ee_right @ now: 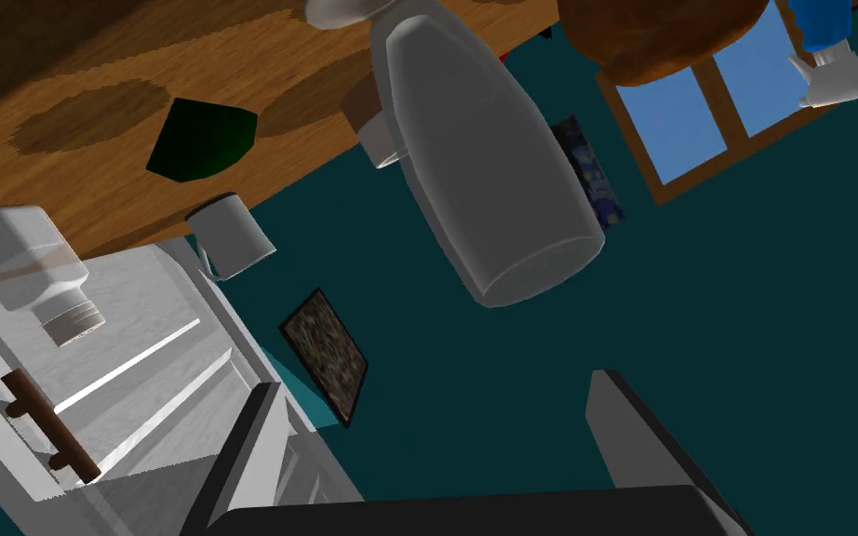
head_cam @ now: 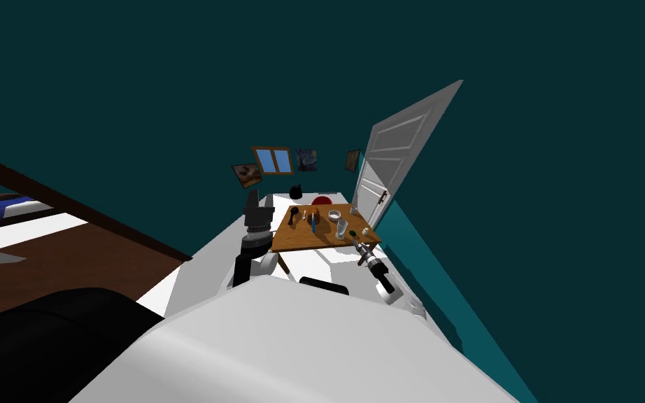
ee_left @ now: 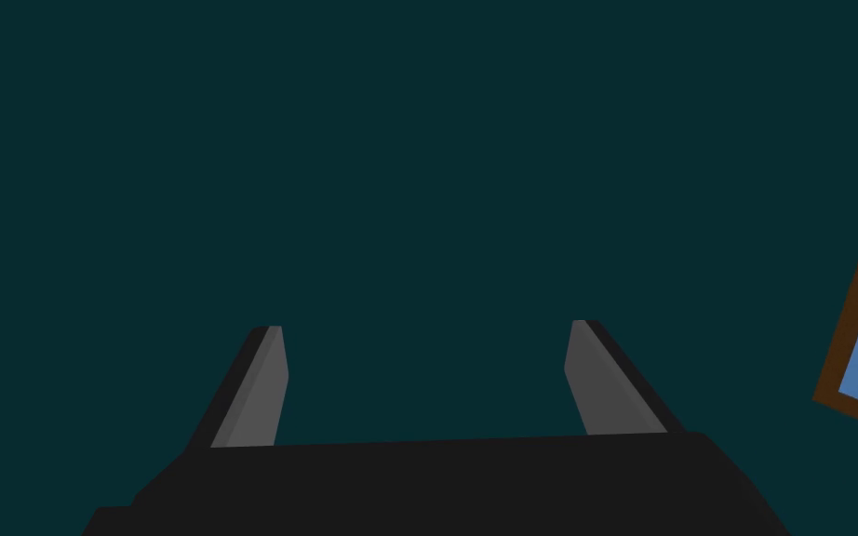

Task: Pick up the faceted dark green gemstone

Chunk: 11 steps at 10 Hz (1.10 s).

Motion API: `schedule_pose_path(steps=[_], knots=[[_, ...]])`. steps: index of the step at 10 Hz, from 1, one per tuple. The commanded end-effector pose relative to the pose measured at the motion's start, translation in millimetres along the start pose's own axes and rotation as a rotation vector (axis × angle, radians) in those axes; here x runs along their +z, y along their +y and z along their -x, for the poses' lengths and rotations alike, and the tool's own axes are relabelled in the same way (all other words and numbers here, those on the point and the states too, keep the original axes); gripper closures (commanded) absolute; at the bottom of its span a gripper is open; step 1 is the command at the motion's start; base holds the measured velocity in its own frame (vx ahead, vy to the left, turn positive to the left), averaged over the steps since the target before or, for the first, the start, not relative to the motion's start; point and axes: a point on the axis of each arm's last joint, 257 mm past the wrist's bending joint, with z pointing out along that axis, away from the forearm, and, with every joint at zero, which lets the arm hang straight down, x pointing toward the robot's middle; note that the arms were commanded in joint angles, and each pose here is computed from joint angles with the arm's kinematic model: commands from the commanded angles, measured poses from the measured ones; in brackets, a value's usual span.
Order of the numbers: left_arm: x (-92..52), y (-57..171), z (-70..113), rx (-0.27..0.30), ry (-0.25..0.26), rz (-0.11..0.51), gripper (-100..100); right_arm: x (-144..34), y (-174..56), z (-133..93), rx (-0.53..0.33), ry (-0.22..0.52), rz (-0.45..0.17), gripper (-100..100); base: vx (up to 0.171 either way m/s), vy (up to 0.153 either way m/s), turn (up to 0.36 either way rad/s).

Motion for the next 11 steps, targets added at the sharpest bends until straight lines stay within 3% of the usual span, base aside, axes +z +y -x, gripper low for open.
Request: schedule_pose_path(steps=[1,4,6,8,9,11], knots=[[0.0,0,0.0,0.000,0.000,0.000,0,2.8,-20,-9,-0.059,0.043,-0.048,-100,0.027,0.033,0.171],[0.0,0,0.0,0.000,0.000,0.000,0,-0.5,-49,-23,-0.106,0.096,-0.111,-100,0.031,0.032,0.128],[0.0,0,0.0,0.000,0.000,0.000,0,-2.4,-86,-29,-0.205,0.157,-0.192,-100,0.043,0.038,0.226],[0.0,0,0.0,0.000,0.000,0.000,0,-13.0,-119,-39,-0.248,0.209,-0.267,-100,0.038,0.023,0.113],[0.0,0,0.0,0.000,0.000,0.000,0,-13.0,-119,-39,-0.248,0.209,-0.267,-100,0.025,0.020,0.087],[0.0,0,0.0,0.000,0.000,0.000,0,-24.6,-159,-39,-0.333,0.265,-0.360,-100,0.029,0.034,0.216]])
